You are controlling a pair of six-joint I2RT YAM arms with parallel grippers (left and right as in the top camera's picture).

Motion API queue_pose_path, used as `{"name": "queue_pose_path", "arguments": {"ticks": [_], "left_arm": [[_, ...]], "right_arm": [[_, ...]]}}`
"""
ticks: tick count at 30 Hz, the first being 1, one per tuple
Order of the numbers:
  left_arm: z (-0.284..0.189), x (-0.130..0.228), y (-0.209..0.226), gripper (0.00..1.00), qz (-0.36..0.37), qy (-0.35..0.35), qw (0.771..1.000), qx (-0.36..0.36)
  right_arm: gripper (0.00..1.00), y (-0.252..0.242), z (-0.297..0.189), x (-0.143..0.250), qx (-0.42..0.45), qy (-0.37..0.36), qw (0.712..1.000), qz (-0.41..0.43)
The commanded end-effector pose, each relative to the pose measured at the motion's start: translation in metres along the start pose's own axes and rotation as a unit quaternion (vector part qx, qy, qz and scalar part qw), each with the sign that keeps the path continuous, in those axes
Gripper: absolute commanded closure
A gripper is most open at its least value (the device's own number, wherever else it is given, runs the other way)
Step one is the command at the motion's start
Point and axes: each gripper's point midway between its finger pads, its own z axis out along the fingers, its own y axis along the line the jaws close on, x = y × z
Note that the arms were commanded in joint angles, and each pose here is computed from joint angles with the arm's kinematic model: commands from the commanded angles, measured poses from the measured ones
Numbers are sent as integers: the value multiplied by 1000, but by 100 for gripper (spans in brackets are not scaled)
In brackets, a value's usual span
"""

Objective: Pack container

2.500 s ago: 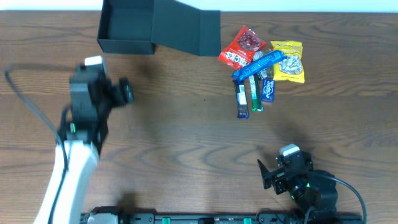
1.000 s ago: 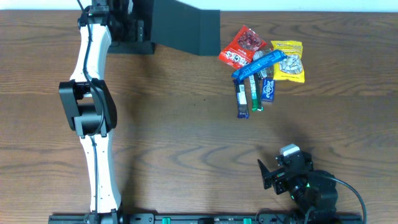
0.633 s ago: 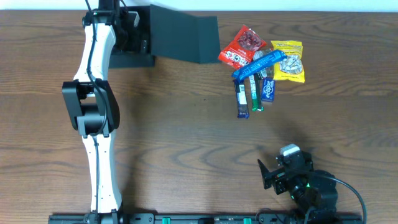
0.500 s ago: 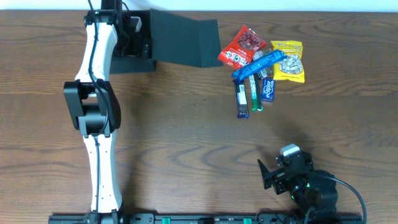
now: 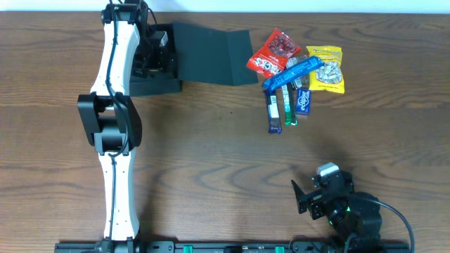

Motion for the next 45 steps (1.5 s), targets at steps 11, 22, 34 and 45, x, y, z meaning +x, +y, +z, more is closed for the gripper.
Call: {"name": "queue_pose_path", "arguments": {"ticks": [11,22,34,45], "left_arm": [[-158,-44,-39,5,78,-228,971,-8],[-167,-53,31,5,35,-240,959,-145],[-119,-18,120,5,-46,-147,978,-140],[-47,-15,132,5,-46,-78,989,-116]], "right_arm": [[1,-2,0,1,6,0,1000,7],[1,-2,0,1,6,0,1000,7],[1,-2,0,1,6,0,1000,7],[1,-2,0,1,6,0,1000,7]]}}
